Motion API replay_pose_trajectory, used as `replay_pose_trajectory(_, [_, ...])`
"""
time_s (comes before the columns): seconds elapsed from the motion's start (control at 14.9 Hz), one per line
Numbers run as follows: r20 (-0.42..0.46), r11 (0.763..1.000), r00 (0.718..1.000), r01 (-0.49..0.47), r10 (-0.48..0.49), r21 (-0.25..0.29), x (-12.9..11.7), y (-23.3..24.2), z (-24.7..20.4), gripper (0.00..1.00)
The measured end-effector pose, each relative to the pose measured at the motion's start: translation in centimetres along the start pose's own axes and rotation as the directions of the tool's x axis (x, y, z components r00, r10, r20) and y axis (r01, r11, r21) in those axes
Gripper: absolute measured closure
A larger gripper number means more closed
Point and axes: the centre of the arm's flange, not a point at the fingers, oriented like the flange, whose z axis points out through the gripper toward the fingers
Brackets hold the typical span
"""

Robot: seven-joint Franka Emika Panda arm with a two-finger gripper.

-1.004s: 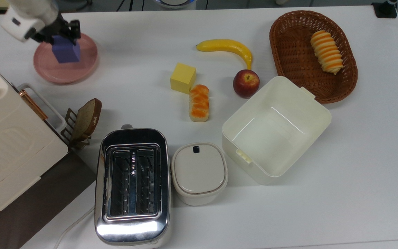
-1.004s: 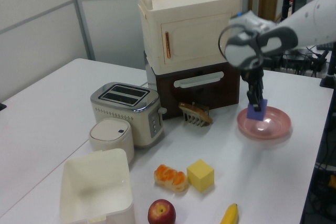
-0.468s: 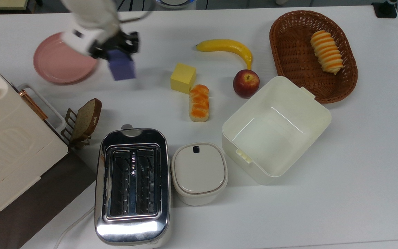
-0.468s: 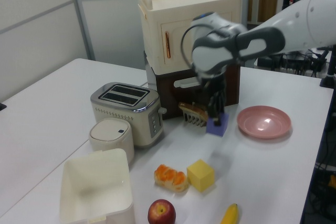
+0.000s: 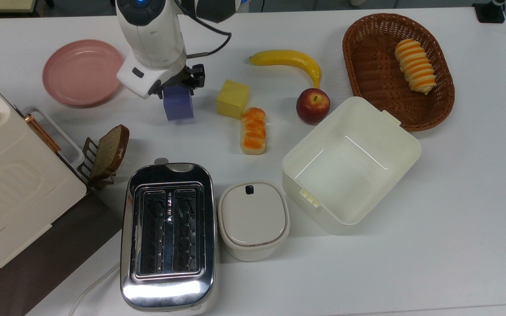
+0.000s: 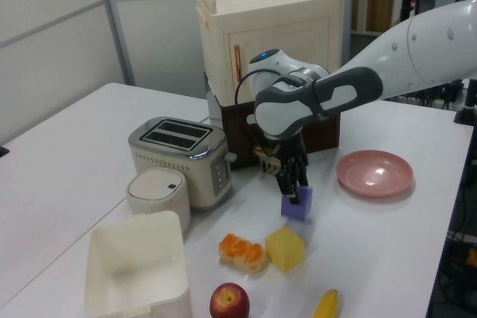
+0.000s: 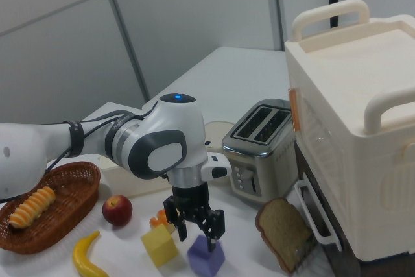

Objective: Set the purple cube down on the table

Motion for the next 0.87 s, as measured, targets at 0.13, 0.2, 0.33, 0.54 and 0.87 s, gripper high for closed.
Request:
replay_pose_trajectory(0.13, [-0.005, 1.0, 1.0, -0.023, 0.023, -0.001, 0.0, 0.0, -0.2, 0.03])
replay_pose_trajectory(0.2, [-0.013, 0.999, 0.999, -0.044, 0.044, -0.001, 0.1, -0.2, -0.6, 0.0])
replay_pose_trajectory(0.33, [-0.045, 0.995, 0.994, -0.099, 0.099, -0.007, 0.3, -1.5, -2.4, 0.0])
replay_pose_trajectory(0.54, [-0.095, 0.982, 0.979, -0.183, 0.179, -0.036, -0.8, -4.4, -7.4, 0.0])
replay_pose_trajectory(0.87, [-0.143, 0.974, 0.965, -0.226, 0.222, -0.015, -6.1, -6.0, -17.4, 0.0])
